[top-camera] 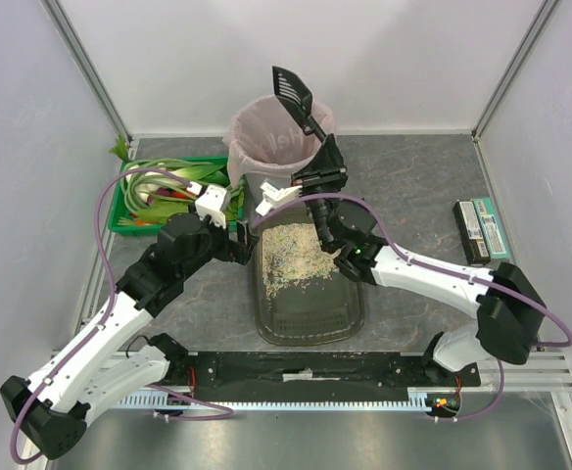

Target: Clean the litter box

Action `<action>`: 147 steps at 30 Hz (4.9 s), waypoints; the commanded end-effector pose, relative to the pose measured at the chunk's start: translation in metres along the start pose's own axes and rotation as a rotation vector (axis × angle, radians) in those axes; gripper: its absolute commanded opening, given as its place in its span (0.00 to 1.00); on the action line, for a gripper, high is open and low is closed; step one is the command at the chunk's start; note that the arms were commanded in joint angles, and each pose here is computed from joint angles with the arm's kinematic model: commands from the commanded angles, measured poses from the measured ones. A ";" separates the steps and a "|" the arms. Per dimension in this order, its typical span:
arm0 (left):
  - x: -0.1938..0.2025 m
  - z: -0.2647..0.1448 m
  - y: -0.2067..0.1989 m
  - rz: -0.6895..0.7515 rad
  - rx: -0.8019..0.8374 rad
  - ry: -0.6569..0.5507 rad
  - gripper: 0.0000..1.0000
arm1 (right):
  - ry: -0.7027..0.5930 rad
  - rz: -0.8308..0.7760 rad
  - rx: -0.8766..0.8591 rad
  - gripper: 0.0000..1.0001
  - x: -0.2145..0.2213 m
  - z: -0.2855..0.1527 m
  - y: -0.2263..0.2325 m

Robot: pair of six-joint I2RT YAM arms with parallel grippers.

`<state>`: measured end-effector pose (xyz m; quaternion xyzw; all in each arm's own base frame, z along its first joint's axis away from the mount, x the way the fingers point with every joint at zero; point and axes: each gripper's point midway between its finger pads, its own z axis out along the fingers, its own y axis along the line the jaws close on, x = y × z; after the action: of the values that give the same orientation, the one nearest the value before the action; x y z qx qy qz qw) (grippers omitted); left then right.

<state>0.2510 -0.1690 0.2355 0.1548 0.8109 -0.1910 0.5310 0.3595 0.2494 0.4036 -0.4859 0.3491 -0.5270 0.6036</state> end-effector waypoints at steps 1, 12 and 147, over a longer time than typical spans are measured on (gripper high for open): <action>-0.003 0.002 0.001 0.027 0.001 -0.010 0.93 | 0.059 0.378 0.091 0.00 0.030 -0.014 -0.056; 0.000 0.012 0.004 -0.011 -0.029 0.001 0.92 | -0.038 1.043 -0.099 0.00 0.044 -0.070 -0.075; 0.125 0.088 -0.030 0.001 0.089 0.636 0.54 | 1.196 1.250 -1.099 0.00 -0.041 -0.222 0.242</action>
<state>0.2591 -0.2167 0.0874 0.2081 0.9354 -0.1490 0.2440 0.2004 0.2349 0.1132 -0.0789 0.9822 -0.0216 0.1691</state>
